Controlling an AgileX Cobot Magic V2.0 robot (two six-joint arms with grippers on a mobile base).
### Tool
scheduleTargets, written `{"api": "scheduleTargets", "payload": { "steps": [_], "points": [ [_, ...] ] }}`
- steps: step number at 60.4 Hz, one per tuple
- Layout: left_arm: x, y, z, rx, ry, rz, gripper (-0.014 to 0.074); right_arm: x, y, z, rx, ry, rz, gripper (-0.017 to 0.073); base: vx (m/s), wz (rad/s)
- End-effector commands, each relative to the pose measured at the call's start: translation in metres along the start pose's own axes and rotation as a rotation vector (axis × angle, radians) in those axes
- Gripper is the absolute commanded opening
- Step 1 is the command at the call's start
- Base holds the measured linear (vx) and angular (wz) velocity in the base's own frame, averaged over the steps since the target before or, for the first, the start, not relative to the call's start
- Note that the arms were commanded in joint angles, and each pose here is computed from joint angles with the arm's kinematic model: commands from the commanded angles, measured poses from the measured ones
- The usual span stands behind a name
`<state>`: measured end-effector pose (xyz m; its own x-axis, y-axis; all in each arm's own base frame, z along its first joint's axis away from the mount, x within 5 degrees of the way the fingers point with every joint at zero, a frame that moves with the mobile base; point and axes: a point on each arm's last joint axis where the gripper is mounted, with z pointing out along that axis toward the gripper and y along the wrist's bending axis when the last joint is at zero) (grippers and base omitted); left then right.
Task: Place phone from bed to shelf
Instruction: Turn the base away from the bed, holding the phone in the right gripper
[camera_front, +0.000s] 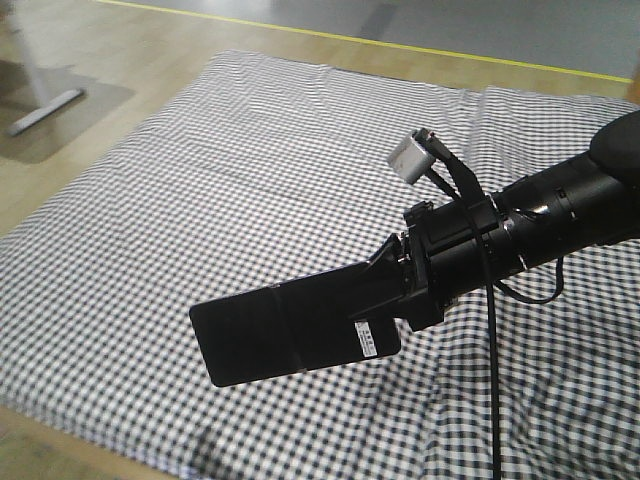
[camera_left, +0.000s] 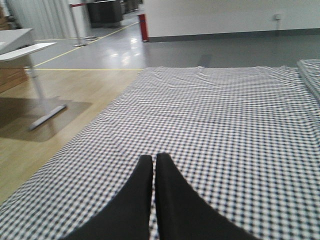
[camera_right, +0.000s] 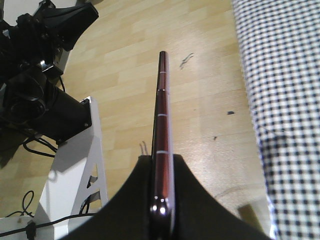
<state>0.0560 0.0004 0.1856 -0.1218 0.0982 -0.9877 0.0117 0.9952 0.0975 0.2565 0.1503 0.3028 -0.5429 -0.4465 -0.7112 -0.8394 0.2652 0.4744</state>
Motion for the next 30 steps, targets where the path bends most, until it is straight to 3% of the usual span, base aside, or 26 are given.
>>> {"api": "scheduleTargets", "payload": {
  "steps": [1, 30],
  "points": [
    [-0.0155, 0.001, -0.0032, -0.004, -0.109, -0.009, 0.0001, -0.0121, 0.0215, -0.0115, -0.093, -0.067, -0.027, -0.0001, -0.14, 0.56],
    [-0.0155, 0.001, -0.0032, -0.004, -0.109, -0.009, 0.0001, -0.0121, 0.0215, -0.0115, -0.093, -0.067, -0.027, -0.0001, -0.15, 0.59]
  ]
}}
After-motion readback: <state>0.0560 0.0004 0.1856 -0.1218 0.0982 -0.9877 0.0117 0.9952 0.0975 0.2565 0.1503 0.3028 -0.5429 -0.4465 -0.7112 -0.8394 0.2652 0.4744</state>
